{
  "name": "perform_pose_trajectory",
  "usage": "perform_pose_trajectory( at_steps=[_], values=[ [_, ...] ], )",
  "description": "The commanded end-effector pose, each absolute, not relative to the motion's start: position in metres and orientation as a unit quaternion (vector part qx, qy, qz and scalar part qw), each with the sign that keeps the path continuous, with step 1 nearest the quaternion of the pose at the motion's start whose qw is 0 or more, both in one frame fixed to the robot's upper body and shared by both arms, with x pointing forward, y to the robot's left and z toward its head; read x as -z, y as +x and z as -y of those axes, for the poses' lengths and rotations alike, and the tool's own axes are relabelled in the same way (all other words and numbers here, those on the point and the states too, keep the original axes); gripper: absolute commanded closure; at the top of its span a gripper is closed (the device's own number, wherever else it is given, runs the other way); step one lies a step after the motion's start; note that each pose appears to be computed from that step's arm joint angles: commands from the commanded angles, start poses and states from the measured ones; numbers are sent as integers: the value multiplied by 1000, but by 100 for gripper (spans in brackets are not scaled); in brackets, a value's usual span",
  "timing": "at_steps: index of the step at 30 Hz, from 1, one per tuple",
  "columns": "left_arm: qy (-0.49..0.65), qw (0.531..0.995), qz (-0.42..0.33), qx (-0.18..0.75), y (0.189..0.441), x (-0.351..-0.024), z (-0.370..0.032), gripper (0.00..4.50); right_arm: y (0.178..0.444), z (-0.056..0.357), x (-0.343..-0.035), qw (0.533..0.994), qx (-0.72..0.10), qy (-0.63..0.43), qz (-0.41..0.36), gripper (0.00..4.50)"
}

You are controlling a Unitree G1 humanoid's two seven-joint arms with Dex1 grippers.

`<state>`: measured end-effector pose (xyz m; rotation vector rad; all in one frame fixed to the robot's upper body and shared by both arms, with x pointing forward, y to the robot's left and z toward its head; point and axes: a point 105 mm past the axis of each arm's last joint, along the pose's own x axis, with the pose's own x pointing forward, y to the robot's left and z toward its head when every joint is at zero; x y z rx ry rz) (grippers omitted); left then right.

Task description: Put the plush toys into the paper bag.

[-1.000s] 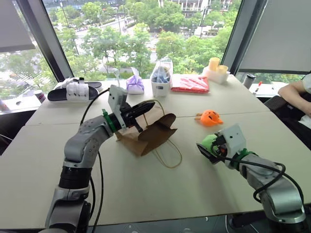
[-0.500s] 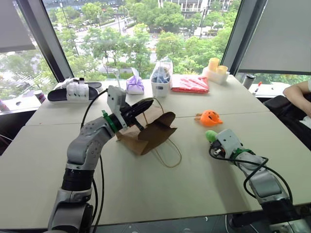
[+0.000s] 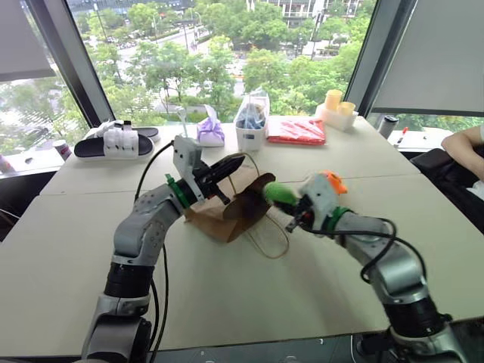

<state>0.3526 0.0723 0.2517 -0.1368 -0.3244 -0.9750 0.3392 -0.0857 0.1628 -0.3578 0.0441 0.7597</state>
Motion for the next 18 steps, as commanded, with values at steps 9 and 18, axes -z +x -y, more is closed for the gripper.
perform_pose_trajectory(
  at_steps=[9,18],
  values=[
    [-113,837,176,506,325,-273,-54,450,374,29,-159,900,-405,-162,18,448],
    [-131,838,178,499,322,-287,-47,450,374,1,-169,883,-452,-125,29,214]
  ],
)
